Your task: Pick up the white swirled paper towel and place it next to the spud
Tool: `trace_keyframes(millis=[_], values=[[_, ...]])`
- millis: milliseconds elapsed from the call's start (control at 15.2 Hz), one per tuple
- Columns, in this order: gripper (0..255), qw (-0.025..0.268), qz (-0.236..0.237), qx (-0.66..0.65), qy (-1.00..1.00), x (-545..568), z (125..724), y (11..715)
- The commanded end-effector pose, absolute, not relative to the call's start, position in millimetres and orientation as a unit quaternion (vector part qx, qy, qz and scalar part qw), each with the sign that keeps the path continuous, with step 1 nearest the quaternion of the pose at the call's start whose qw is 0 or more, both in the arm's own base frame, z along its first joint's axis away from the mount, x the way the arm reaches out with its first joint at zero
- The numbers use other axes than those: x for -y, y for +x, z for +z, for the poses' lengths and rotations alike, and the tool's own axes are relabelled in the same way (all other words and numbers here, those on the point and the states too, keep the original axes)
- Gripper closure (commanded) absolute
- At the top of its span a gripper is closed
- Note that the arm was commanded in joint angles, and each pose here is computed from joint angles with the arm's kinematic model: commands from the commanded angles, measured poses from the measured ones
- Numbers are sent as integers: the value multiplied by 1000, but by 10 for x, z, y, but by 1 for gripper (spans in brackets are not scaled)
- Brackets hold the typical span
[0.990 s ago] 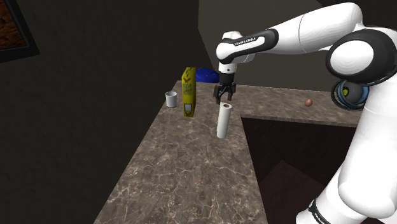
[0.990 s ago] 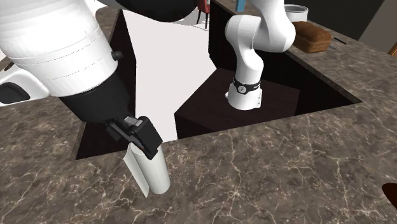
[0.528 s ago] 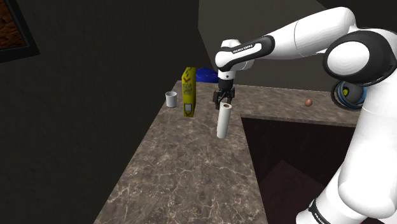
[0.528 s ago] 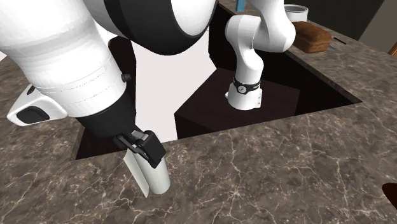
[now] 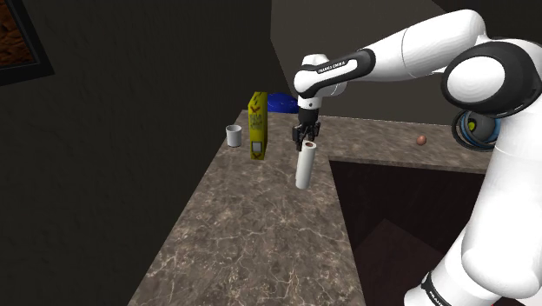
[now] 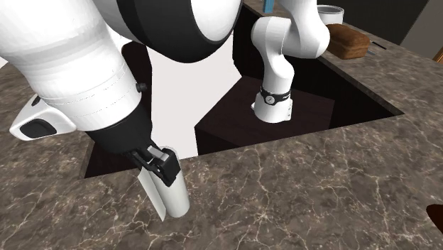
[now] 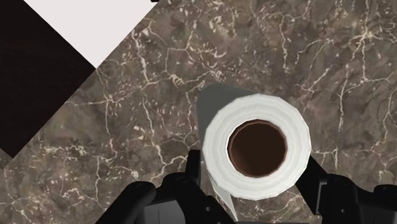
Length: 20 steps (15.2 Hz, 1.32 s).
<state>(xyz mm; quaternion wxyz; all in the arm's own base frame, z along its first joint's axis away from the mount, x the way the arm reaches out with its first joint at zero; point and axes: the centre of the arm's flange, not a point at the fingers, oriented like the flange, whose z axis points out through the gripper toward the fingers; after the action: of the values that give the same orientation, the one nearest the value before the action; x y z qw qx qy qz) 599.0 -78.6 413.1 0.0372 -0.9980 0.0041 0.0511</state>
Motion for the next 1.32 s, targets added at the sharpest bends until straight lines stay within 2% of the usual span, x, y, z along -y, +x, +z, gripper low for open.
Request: trace_keyframes(millis=[0,462,1254], values=[[255,37,51,-4,-998,784,4128,5990],[255,37,51,-4,-998,784,4128,5989],[255,37,51,-4,-998,784,4761,5989]])
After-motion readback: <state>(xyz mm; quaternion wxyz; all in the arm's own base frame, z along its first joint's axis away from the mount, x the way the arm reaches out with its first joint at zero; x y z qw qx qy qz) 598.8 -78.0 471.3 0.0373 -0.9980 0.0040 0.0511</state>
